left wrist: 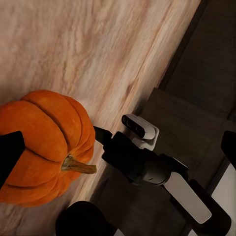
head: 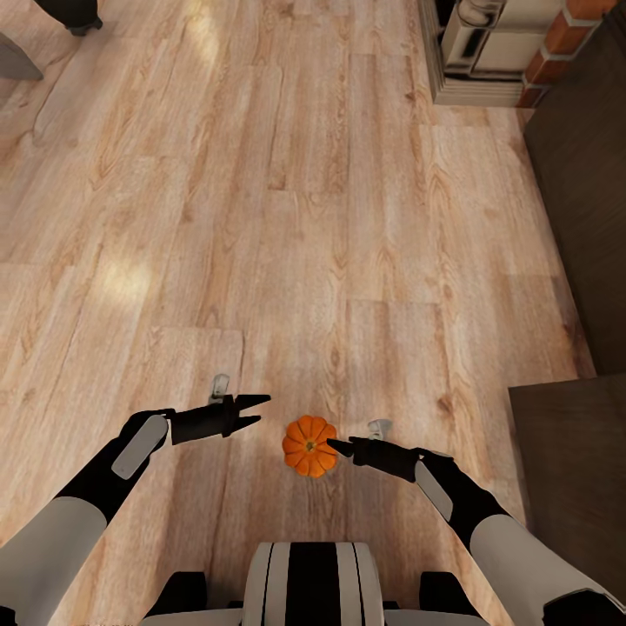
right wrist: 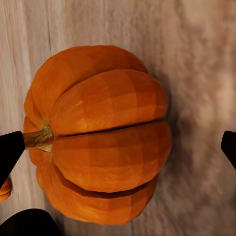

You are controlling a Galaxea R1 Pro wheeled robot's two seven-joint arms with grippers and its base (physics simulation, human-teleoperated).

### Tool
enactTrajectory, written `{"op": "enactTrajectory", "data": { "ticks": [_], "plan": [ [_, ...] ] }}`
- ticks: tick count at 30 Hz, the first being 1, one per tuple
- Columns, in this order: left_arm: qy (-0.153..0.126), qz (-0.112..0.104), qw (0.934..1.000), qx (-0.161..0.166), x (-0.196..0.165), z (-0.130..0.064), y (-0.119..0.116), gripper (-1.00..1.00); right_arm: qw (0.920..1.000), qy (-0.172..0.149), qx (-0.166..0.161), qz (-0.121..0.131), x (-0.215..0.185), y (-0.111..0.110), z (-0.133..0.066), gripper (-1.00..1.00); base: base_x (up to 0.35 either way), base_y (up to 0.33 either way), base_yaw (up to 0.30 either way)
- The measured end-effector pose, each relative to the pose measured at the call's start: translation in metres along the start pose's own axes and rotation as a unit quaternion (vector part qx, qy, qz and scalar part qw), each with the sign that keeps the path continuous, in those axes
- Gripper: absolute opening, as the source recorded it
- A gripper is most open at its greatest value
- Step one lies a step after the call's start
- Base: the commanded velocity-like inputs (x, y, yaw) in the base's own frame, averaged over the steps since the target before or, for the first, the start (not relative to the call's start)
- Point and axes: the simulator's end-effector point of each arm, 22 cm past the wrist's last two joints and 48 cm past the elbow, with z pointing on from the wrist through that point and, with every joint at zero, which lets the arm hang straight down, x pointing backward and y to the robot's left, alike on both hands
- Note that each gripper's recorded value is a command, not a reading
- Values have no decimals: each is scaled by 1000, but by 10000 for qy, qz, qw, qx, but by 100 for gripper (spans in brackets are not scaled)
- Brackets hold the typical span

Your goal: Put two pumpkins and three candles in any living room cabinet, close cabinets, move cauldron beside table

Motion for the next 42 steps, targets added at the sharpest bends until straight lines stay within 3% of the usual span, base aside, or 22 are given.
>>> {"op": "enactTrajectory", "data": {
  "ticks": [13,20,31,36,42],
  "plan": [
    [-21,-29,10000,45,2,-1,0,100,9999,6,113,31,3,-2,4,100,0,0,4],
    [-178,37,9997,167,-9,-7,-12,100,9998,196,19,-55,18,16,20,100,0,0,0],
    [-417,-4,9988,237,-24,-16,-15,100,9993,285,187,-127,24,16,29,100,0,0,6],
    [-416,0,9988,242,-24,-16,-15,100,9989,250,384,-76,22,11,31,100,0,0,218],
    [-416,-1,9988,244,-24,-16,-15,100,9995,262,174,-74,23,21,33,100,0,0,284]
  ]
}}
